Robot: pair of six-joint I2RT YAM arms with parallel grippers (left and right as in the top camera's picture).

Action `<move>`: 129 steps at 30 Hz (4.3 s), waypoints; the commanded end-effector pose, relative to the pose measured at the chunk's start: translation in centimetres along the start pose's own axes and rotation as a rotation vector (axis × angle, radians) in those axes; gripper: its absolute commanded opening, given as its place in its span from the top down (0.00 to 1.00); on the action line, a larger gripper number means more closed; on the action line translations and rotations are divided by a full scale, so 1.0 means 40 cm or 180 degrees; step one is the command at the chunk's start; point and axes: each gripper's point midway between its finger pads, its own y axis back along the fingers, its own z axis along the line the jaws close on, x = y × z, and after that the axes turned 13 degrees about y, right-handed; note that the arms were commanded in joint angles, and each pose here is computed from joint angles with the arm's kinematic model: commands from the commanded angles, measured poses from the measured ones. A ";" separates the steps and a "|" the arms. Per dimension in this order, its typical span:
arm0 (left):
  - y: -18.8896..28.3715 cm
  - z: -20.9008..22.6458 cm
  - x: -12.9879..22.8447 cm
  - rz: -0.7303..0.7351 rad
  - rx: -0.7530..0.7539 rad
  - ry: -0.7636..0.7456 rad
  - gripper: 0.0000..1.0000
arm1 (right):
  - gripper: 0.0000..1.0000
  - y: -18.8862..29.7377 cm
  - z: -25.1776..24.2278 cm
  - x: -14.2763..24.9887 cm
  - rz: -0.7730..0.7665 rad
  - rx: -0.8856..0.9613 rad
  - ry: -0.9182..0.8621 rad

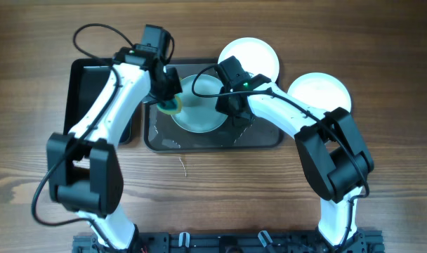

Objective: Clean dirty plates on tray and stack at the side

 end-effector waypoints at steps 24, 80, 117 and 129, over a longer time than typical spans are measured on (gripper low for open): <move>-0.196 0.067 -0.041 -0.0585 -0.1165 -0.0413 0.96 | 0.96 -0.006 -0.015 0.003 -0.0045 0.0073 0.0104; -0.226 -0.041 -0.002 -0.0289 -0.0438 -0.0307 0.96 | 0.96 -0.029 0.073 0.033 0.0166 -0.0584 0.0688; 0.105 0.097 -0.100 -0.0365 -0.0192 0.0330 0.96 | 0.96 0.406 -0.001 -0.090 -0.1472 0.1497 0.1832; 0.105 0.094 -0.103 -0.0383 -0.0179 0.0330 0.96 | 0.96 0.668 0.018 -0.096 -0.2576 0.3389 0.2008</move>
